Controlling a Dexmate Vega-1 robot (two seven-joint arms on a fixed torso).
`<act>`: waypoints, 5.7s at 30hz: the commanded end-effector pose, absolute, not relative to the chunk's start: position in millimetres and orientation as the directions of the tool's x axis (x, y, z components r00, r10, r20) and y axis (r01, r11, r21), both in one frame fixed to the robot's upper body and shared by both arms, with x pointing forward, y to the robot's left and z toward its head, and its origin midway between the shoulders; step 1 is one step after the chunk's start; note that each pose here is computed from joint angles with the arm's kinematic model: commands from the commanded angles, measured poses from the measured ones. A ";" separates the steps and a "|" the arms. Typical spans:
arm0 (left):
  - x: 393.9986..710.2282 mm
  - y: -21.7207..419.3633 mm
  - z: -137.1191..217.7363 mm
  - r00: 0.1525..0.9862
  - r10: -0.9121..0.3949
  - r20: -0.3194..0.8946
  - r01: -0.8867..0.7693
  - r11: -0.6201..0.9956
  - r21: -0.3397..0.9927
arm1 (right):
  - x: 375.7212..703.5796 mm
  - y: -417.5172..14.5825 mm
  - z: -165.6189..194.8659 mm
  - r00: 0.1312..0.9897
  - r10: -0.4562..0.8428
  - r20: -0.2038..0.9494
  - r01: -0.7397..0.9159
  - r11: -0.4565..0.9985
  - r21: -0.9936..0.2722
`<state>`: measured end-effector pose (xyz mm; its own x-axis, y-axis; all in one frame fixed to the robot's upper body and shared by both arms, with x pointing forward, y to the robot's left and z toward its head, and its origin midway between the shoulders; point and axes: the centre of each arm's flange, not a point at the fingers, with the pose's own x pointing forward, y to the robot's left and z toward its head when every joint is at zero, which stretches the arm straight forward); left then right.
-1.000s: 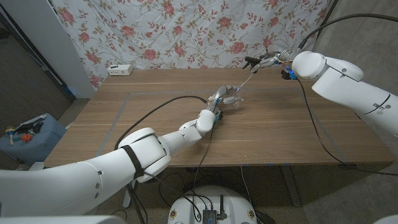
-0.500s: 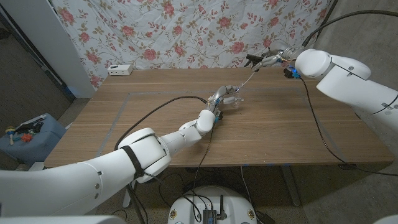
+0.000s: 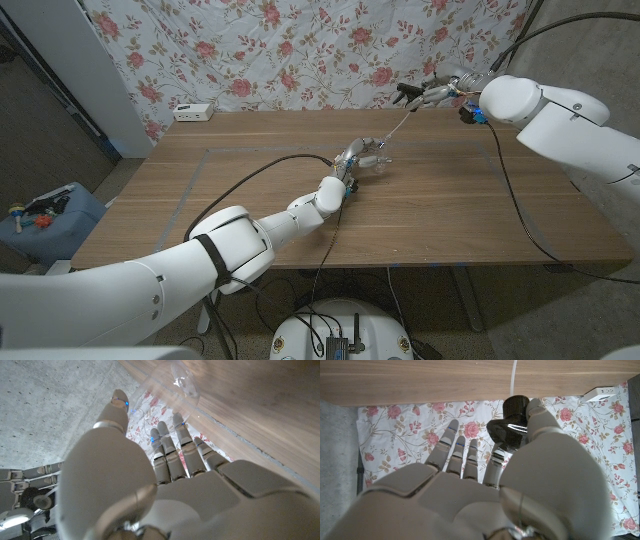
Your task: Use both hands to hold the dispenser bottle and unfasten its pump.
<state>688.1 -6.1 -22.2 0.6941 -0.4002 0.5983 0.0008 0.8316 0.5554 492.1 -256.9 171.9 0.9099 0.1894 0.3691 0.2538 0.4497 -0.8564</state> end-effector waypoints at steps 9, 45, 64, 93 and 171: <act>687.5 -1.4 -23.7 0.689 -0.397 0.607 0.001 0.837 0.547 | 479.3 -259.0 177.3 0.903 0.176 0.392 0.278 0.456 -0.846; 671.6 27.3 -30.7 0.719 -0.300 0.627 0.017 0.909 0.416 | 497.4 -284.0 172.1 0.919 0.052 0.391 0.317 0.495 -0.809; 671.9 48.5 -25.4 0.718 -0.276 0.639 0.033 0.930 0.365 | 519.3 -281.4 167.6 0.927 0.017 0.376 0.318 0.496 -0.808; 663.6 88.3 -28.7 0.728 -0.259 0.635 0.035 0.939 0.343 | 545.0 -260.2 151.6 0.929 -0.020 0.369 0.334 0.475 -0.814; 677.8 107.7 -59.3 0.759 -0.234 0.607 -0.013 0.928 0.374 | 581.3 -242.5 114.6 0.925 -0.055 0.375 0.348 0.518 -0.782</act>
<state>676.1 106.6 -54.0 0.7479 -0.2378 0.6197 -0.0124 0.9285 0.3712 578.1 -241.7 120.0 0.9185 -0.0471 0.3926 0.3604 0.5081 -0.7823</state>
